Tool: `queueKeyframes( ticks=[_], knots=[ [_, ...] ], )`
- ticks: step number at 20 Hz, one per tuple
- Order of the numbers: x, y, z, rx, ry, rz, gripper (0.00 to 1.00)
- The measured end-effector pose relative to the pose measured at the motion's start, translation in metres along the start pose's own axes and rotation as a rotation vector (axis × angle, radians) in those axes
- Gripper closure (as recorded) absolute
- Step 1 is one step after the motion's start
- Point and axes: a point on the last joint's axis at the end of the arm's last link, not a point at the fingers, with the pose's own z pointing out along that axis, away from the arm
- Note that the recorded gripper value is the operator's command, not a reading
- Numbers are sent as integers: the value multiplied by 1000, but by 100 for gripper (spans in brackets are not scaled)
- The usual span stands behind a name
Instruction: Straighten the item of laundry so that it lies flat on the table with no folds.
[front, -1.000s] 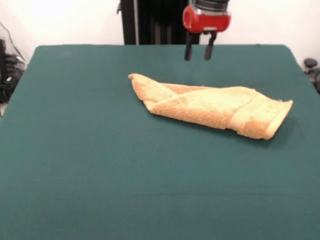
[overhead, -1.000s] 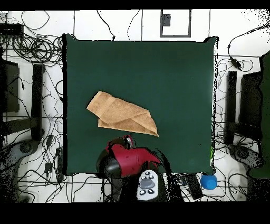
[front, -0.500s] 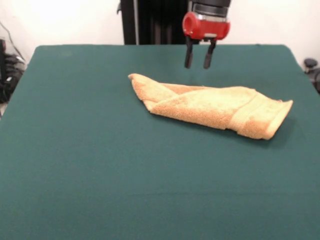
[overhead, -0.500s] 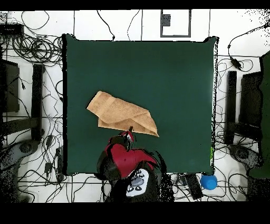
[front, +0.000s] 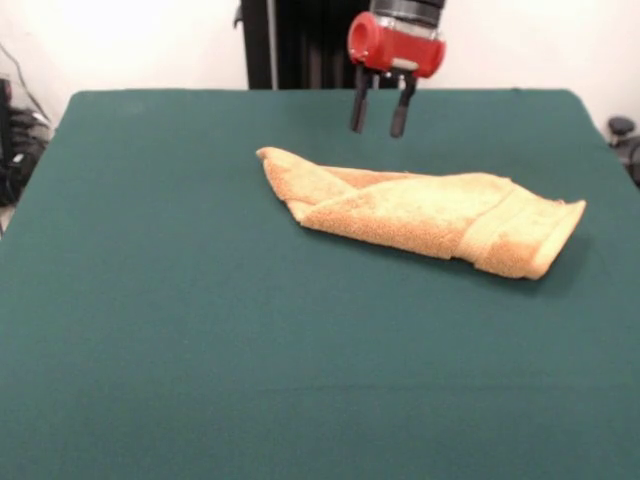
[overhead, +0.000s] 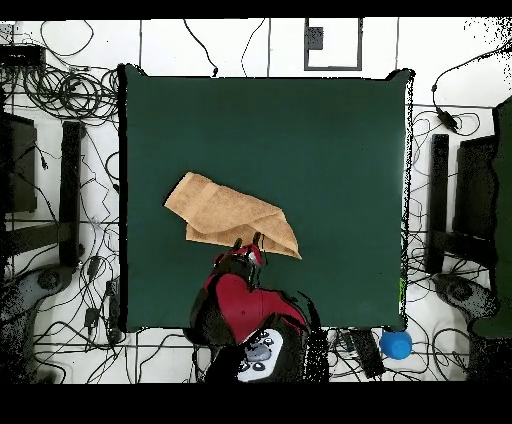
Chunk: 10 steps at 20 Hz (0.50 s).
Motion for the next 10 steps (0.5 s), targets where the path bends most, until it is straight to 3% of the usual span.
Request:
queueKeyframes(
  ticks=[7, 10],
  knots=[
    [4, -1, 9, 22, -43, 30, 0],
    [18, -7, 26, -8, -22, 81, 0]
  ],
)
